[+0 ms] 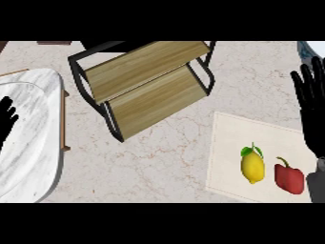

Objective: Pick the bell pepper from the placemat and place it in the tiered shelf

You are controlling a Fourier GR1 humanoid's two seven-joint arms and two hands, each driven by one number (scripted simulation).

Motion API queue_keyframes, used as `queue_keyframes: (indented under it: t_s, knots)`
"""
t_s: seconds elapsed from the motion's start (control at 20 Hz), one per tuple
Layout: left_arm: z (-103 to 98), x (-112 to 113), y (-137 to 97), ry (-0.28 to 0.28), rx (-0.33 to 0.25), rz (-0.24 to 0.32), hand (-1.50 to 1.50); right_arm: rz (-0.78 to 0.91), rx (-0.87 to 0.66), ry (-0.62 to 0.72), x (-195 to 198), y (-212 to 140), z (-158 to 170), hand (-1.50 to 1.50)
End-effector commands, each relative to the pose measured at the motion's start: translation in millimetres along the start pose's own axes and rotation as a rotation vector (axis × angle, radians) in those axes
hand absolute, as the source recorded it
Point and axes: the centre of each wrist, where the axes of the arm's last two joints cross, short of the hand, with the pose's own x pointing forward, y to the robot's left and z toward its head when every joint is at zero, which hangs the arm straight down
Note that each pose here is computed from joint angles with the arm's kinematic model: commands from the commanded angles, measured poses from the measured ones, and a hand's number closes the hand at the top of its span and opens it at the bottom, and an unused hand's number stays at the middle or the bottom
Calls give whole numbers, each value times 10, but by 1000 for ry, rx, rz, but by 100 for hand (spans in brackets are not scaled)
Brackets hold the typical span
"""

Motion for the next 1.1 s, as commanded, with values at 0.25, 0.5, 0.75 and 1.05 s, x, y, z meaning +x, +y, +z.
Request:
queue_keyframes:
  t_s: [0.25, 0.5, 0.75, 1.05]
  knots:
    - [145, -278, -234, 2, -102, -46, 0, 688, -623, 191, 134, -1471, 881, -150]
    - [358, -546, -700, -17, -254, -26, 0, 661, -968, 244, -160, -1491, 1645, -150]
    - [284, -503, -942, -29, -311, -42, 0, 631, -731, 111, -112, -1080, 1933, -150]
    - [159, -502, -948, -36, -303, -51, 0, 706, -538, 243, 482, -691, 1915, -150]
